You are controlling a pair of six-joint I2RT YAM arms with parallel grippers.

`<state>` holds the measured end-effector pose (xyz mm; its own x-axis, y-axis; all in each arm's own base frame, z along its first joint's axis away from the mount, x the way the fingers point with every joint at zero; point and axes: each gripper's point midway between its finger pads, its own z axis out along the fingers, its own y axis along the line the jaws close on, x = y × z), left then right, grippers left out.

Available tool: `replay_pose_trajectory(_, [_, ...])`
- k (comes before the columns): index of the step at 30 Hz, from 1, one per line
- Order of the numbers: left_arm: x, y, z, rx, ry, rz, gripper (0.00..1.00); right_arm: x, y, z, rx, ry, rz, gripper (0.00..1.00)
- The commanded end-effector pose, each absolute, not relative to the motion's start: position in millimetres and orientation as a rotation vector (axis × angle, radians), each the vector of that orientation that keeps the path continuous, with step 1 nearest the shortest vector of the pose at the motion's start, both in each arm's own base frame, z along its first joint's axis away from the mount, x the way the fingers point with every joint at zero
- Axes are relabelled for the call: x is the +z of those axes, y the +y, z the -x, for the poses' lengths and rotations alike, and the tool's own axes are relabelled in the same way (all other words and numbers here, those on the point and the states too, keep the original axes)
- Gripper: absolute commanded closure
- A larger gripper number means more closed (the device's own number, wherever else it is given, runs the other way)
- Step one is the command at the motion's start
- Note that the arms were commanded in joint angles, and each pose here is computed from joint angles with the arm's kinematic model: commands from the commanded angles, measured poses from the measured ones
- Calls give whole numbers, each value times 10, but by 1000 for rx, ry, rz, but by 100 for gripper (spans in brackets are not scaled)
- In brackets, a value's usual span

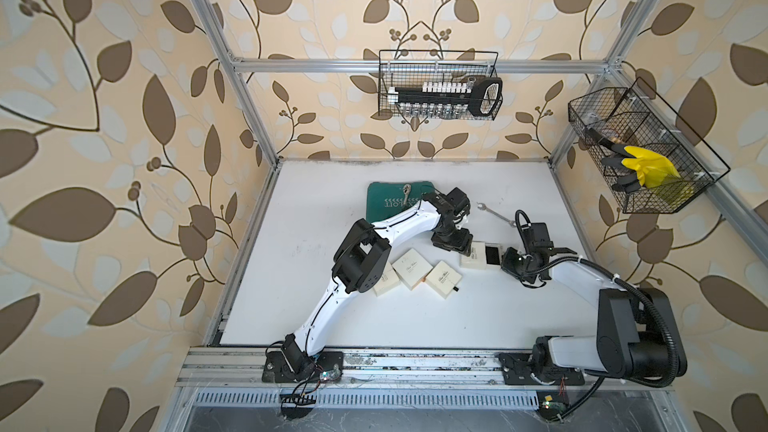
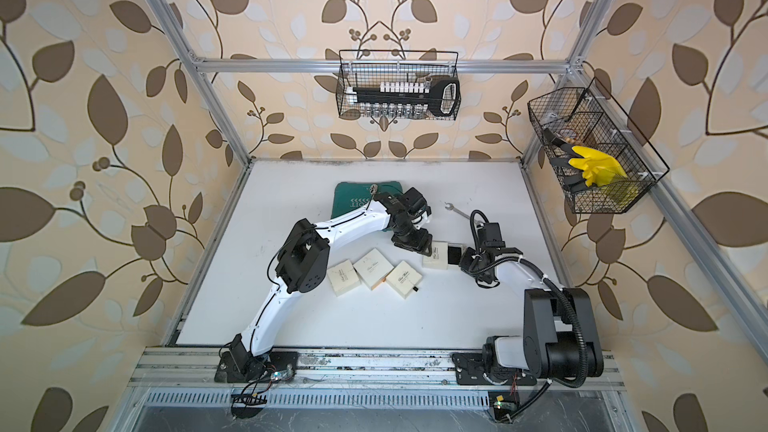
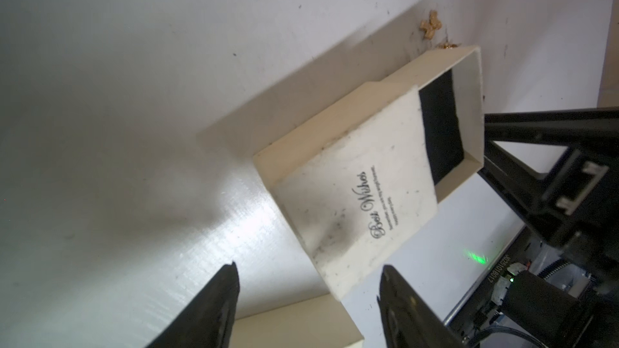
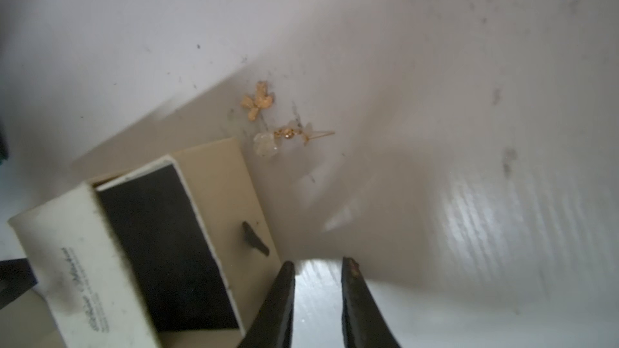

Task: Take out the earrings from the drawer-style jewelry box
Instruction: Close the drawer of the jewelry box.

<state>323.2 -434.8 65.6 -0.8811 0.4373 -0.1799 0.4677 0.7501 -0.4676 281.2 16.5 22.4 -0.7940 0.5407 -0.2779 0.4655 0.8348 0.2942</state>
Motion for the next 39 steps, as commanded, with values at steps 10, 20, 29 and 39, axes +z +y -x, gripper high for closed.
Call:
replay_pose_trajectory(10, [741, -4407, -3178, -837, 2861, -775, 28, 265, 278, -3010, 403, 2625, -761, 75])
replay_pose_trajectory(20, [794, -4480, -3172, -907, 2836, -786, 28, 287, 772, -3241, 643, 2604, -728, 75])
replay_pose_trajectory(29, [767, -4379, -3222, -833, 2805, -759, 22, 366, 1178, -3381, 737, 2609, -663, 75])
replay_pose_trajectory(39, [775, -4179, -3213, -687, 2777, -832, 17, 468, 766, -3268, 532, 2588, -666, 75])
